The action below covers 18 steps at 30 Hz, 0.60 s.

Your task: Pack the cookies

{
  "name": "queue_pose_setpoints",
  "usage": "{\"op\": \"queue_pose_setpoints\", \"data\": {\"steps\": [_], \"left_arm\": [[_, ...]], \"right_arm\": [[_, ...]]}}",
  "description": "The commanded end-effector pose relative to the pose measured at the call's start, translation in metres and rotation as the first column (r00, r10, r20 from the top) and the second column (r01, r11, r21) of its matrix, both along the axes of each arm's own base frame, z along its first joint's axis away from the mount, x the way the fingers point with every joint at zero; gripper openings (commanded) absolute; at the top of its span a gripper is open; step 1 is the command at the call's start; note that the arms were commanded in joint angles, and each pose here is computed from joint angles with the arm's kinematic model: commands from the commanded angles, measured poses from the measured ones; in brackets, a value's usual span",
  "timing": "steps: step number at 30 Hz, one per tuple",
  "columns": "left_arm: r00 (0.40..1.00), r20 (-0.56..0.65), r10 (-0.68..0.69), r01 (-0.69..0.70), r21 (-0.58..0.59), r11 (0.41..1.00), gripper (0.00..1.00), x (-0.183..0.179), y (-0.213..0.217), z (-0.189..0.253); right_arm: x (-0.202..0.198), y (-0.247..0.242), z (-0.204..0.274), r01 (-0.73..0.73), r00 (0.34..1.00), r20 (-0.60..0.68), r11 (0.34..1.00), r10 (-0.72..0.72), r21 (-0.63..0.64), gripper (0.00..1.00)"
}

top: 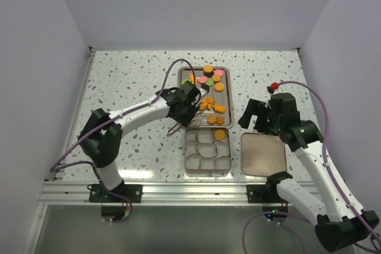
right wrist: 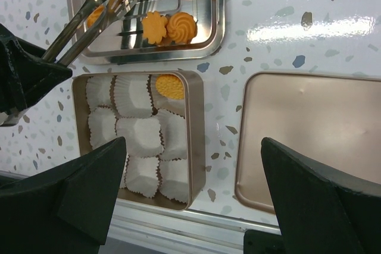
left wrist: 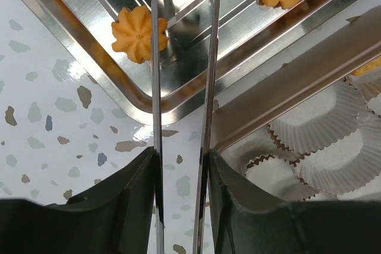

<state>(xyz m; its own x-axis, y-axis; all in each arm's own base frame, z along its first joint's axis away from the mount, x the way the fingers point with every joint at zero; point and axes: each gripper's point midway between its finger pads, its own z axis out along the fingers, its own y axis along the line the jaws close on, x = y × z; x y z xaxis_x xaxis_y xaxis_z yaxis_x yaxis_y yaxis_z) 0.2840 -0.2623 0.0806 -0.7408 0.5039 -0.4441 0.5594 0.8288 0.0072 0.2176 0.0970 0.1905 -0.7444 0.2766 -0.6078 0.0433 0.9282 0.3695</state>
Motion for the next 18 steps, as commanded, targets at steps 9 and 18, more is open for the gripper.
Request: {"op": "queue_pose_setpoints", "data": {"steps": [9,18], "left_arm": [[0.989,0.146,0.011,0.005,-0.111,0.994,0.27,0.024,-0.018,0.082],[0.982,0.183,0.036,0.000,-0.193,0.981,0.26,-0.006,-0.004,0.129]], "right_arm": [[0.014,0.016,0.016,-0.061,0.997,0.044,0.997,0.059,0.048,0.99],[0.030,0.040,0.006,-0.101,0.995,0.026,0.985,0.098,0.140,0.99]]}}
